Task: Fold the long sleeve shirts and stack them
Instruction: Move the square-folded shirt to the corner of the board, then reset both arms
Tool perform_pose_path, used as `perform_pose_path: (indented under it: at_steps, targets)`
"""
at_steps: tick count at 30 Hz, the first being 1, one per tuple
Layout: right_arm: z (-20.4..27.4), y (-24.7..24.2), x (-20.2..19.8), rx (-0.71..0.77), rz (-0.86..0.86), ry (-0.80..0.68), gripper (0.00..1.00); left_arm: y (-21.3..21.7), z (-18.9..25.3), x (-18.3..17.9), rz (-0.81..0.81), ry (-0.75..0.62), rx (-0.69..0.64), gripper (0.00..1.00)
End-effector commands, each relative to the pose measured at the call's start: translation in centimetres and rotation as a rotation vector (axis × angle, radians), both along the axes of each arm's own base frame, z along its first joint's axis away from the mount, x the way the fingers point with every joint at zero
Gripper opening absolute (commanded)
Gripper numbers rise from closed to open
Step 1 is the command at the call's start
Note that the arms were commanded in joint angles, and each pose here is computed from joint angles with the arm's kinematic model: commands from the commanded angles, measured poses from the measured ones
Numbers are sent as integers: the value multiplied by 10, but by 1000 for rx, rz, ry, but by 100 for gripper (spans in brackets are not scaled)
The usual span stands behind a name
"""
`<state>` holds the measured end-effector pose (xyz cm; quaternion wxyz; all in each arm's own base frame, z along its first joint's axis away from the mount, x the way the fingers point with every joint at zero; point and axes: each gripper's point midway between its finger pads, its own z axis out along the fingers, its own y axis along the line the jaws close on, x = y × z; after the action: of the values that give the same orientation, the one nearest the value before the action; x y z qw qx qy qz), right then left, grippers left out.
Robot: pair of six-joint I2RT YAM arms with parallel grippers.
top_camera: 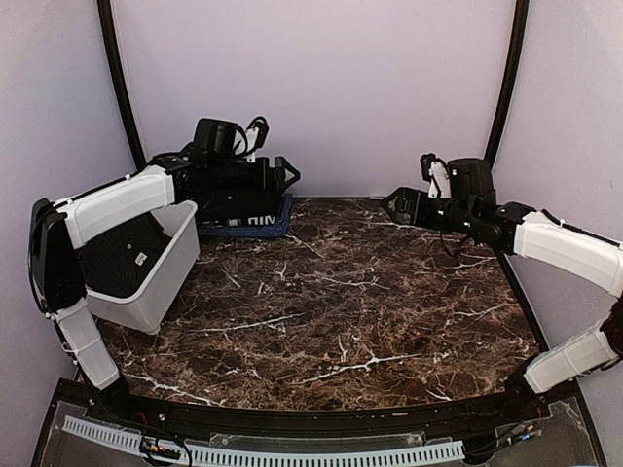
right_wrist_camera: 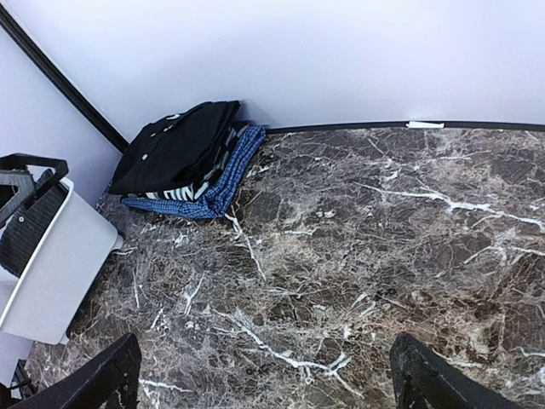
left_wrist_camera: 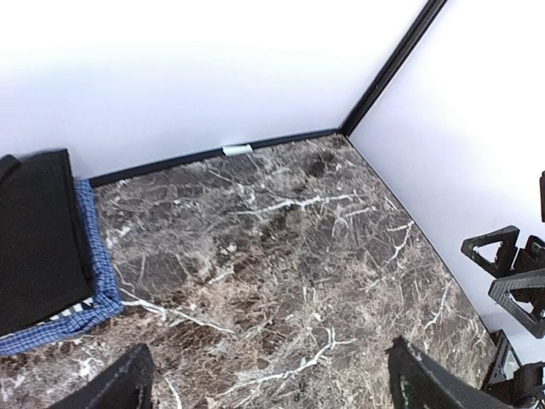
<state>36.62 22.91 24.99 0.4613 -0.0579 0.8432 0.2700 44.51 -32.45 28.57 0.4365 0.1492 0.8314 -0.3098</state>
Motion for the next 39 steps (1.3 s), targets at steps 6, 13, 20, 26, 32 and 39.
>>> perform_pose_path:
  at_steps: [6,13,20,26,32,39]
  targets:
    - [49,-26,3,-25,-124,-137,99,66,29,-39,154,-121,46,99]
    - [53,-37,2,-64,-171,-131,98,94,37,-58,226,-134,41,99]
    - [55,-47,-2,-69,-208,-141,99,105,30,-62,257,-86,39,99]
    - [48,-50,0,-81,-232,-112,99,107,25,-61,258,-62,20,99]
    - [47,-58,2,-101,-275,-106,99,103,24,-64,215,-54,11,99]
    - [46,-58,3,-92,-288,-91,99,105,22,-68,200,-51,15,99]
